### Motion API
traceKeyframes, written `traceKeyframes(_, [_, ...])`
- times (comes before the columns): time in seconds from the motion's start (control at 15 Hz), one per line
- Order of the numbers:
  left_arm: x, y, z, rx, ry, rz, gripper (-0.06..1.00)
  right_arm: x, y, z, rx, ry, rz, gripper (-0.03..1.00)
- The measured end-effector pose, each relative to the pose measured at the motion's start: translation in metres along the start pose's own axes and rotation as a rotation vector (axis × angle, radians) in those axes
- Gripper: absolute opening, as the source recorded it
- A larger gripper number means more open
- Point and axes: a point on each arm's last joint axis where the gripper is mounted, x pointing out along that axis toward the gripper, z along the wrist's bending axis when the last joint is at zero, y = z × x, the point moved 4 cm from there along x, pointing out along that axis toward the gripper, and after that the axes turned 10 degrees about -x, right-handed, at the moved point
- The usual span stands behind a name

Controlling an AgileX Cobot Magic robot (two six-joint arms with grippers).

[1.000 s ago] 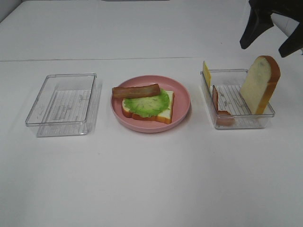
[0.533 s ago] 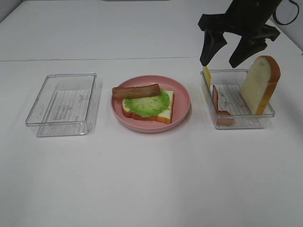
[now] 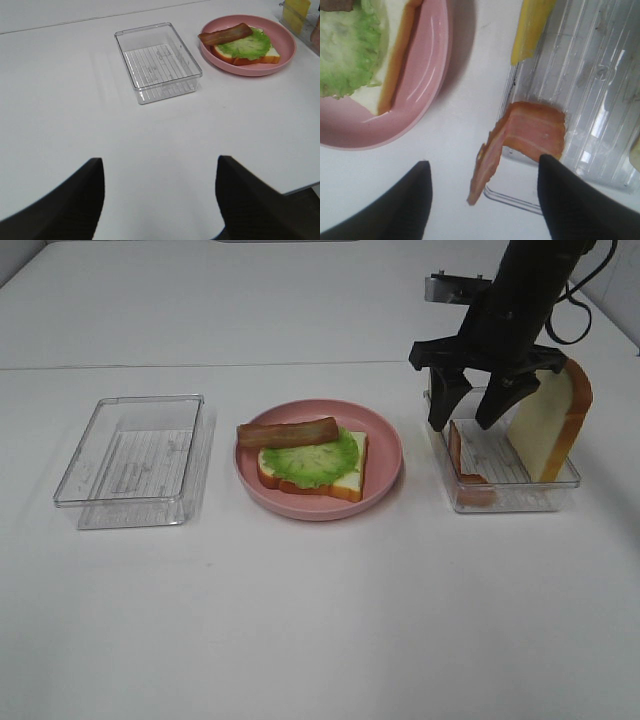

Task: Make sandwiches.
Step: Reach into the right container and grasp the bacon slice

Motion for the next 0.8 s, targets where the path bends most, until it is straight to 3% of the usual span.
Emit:
traceKeyframes(0.33, [0.000,0.000,0.001,0.002,-0.004,-0.001,0.62,0.016,0.000,-0.011,0.034,0.048,0.036,0.39])
traceKeyframes(0.47, [0.000,0.000,0.001,0.002,-0.004,-0.001,0.62,0.017,-0.001,-0.011,0.038,0.051,0.030,0.25])
traceKeyframes(0.6, [0.000,0.000,0.001,0.002,-0.004,-0.001,0.62,0.017,-0.001,-0.011,0.037,0.052,0.030,0.03])
traceKeyframes(0.8, [0.000,0.000,0.001,0.002,-0.004,-0.001,0.62,0.017,0.000,-0.011,0.038,0.049,0.041,0.00])
